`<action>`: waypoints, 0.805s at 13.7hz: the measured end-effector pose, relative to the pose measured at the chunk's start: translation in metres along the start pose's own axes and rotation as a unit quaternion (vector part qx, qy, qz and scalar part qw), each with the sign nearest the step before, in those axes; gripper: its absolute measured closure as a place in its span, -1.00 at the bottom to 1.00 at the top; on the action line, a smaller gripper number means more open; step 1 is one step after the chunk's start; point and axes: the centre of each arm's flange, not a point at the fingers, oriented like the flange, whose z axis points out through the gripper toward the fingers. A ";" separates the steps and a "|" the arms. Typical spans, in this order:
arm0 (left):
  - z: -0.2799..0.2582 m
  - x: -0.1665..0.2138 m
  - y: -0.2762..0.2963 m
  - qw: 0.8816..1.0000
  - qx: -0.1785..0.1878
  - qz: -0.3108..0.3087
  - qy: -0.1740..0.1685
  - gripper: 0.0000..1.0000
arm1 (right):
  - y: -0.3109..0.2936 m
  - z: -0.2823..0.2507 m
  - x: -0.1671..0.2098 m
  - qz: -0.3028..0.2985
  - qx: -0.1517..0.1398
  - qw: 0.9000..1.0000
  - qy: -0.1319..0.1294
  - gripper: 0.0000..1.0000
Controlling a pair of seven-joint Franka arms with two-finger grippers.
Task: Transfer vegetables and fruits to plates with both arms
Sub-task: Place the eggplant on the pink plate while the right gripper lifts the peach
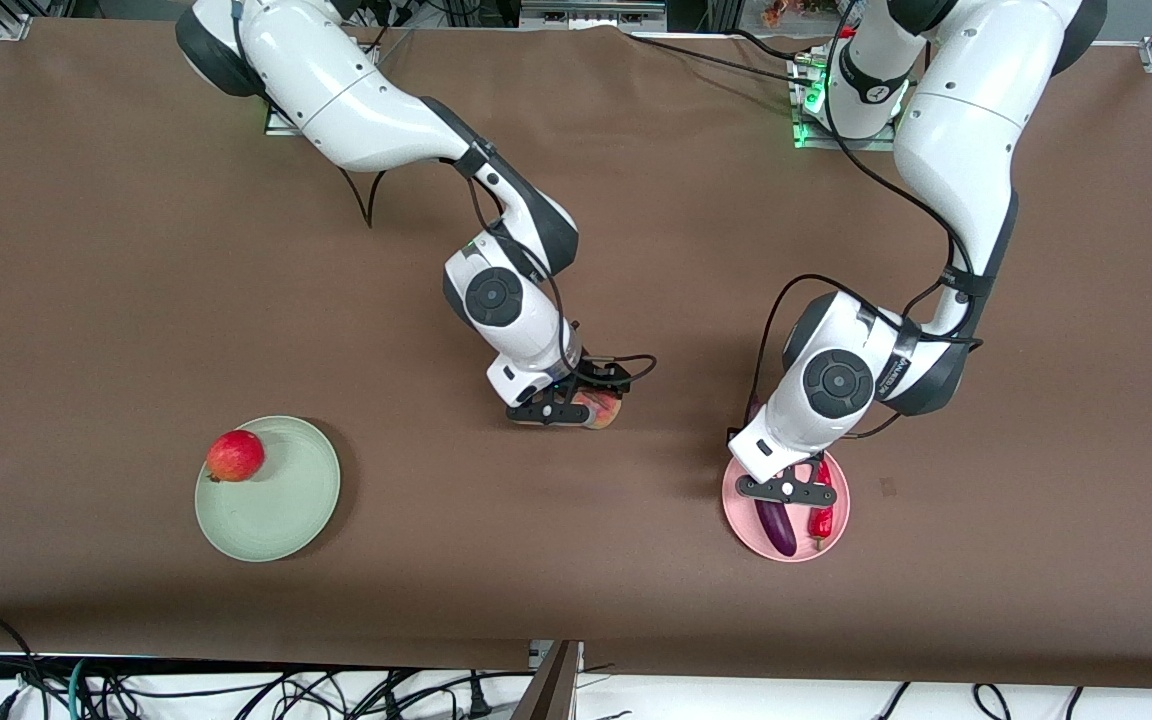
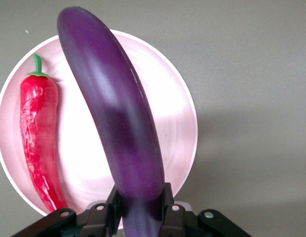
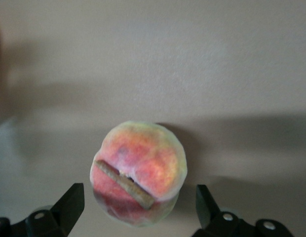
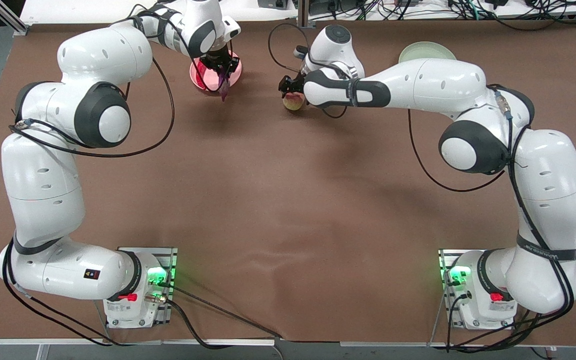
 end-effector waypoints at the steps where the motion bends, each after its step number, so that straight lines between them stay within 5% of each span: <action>1: -0.001 0.001 0.000 1.000 0.000 0.001 0.001 0.30 | -0.002 0.003 -0.004 -0.004 -0.002 1.000 -0.001 -1.00; 5: -0.005 0.006 -0.011 1.000 0.004 -0.006 0.007 -0.37 | -0.004 0.017 -0.012 -0.013 -0.007 1.000 0.008 -0.99; 8: -0.009 0.010 -0.023 1.000 0.005 -0.014 0.011 -0.97 | -0.002 0.024 -0.013 -0.017 -0.008 1.000 0.018 -0.70; 9: -0.011 0.012 -0.027 1.000 0.005 -0.017 0.013 -1.00 | -0.003 0.024 -0.013 -0.019 -0.007 1.000 0.020 -0.46; 11: -0.017 0.014 -0.033 1.000 0.007 -0.022 0.012 -1.00 | 0.000 0.020 -0.006 -0.024 -0.016 0.999 0.026 -0.45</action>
